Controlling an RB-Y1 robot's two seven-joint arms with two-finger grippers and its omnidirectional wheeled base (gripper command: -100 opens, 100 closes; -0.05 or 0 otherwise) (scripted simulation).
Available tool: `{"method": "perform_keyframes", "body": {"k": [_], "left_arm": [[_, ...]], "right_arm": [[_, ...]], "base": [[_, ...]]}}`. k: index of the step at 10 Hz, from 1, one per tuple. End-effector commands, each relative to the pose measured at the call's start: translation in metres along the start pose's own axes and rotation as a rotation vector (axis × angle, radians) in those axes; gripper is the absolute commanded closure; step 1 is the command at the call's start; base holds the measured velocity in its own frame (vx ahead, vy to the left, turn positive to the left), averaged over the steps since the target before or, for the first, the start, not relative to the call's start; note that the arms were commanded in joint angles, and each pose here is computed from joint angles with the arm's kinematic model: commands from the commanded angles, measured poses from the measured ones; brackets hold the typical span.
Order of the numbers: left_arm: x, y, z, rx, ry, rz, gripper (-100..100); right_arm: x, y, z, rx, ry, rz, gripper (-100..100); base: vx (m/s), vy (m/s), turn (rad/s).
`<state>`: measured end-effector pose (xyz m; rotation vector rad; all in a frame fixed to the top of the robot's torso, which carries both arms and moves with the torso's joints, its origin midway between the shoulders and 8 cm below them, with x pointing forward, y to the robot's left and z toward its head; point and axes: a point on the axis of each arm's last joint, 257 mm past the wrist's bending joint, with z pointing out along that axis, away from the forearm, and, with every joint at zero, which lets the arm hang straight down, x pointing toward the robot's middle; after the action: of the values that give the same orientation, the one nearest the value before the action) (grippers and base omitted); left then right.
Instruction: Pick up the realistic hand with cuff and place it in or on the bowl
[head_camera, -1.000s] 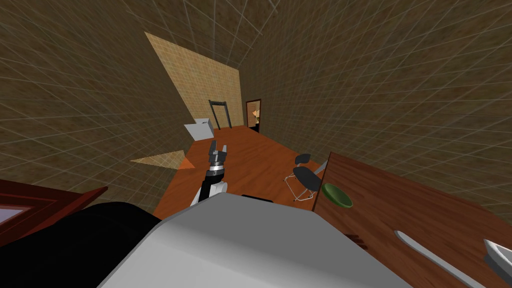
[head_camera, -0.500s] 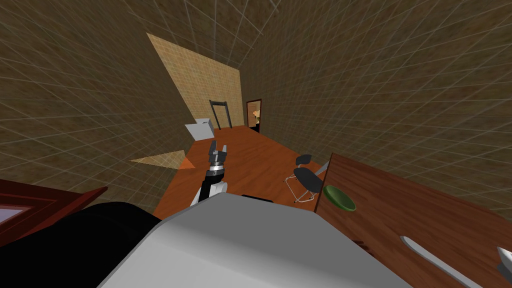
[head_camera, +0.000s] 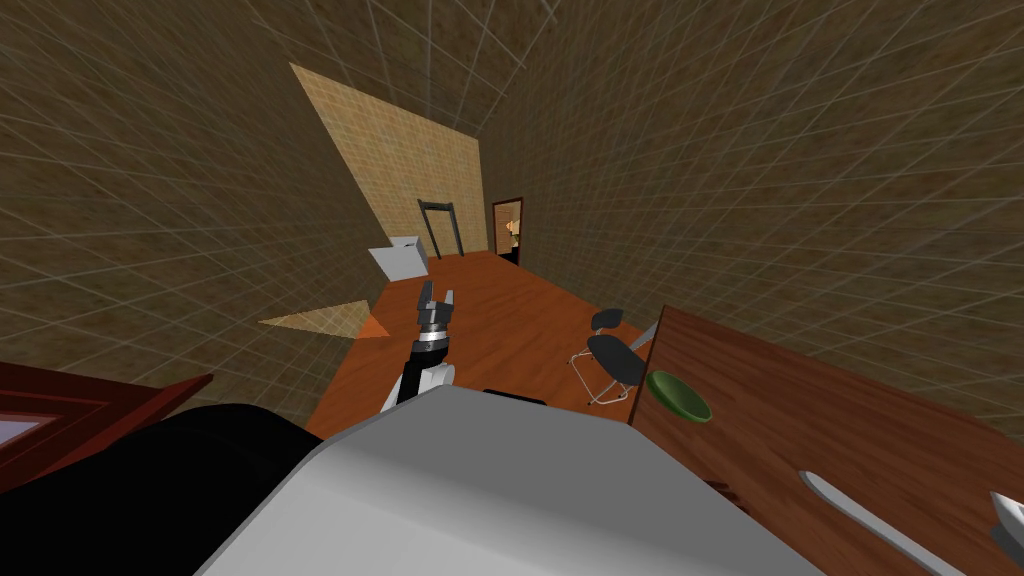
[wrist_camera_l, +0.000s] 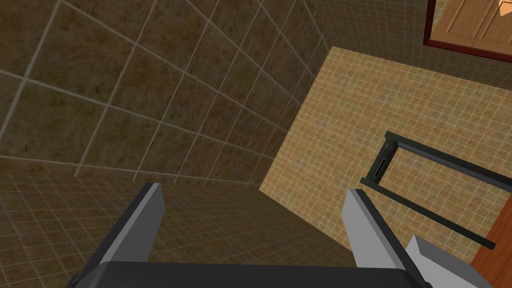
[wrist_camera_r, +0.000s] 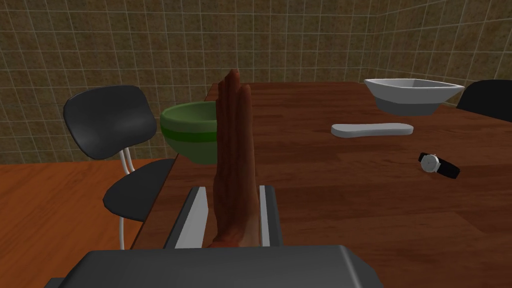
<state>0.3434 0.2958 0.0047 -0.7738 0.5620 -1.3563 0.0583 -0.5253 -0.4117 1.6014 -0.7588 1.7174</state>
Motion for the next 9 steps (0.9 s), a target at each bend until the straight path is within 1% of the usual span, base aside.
{"method": "perform_keyframes", "body": {"k": [1,2,3,4,5,7,9], "left_arm": [[0.000,0.000,0.000,0.000,0.000,0.000,0],[0.000,0.000,0.000,0.000,0.000,0.000,0],[0.000,0.000,0.000,0.000,0.000,0.000,0],[0.000,0.000,0.000,0.000,0.000,0.000,0],[0.000,0.000,0.000,0.000,0.000,0.000,0],[0.000,0.000,0.000,0.000,0.000,0.000,0],[0.000,0.000,0.000,0.000,0.000,0.000,0]], "right_arm": [[-0.004,-0.013,0.001,0.007,-0.003,-0.001,100],[-0.007,-0.023,0.001,0.012,-0.006,-0.003,100],[-0.003,-0.016,0.003,0.007,0.005,0.001,100],[-0.003,-0.018,0.003,0.008,0.004,-0.001,0],[-0.010,-0.007,0.006,-0.016,-0.025,0.010,100],[-0.017,0.003,0.008,-0.046,-0.053,0.042,100],[-0.021,0.010,0.009,-0.075,-0.070,0.080,100]], "base": [[-0.046,-0.007,-0.047],[-0.101,-0.009,-0.051],[-0.048,-0.002,-0.004],[-0.007,0.001,-0.001],[-0.066,0.088,0.015],[-0.036,0.165,-0.033],[0.046,0.193,-0.043]]}}
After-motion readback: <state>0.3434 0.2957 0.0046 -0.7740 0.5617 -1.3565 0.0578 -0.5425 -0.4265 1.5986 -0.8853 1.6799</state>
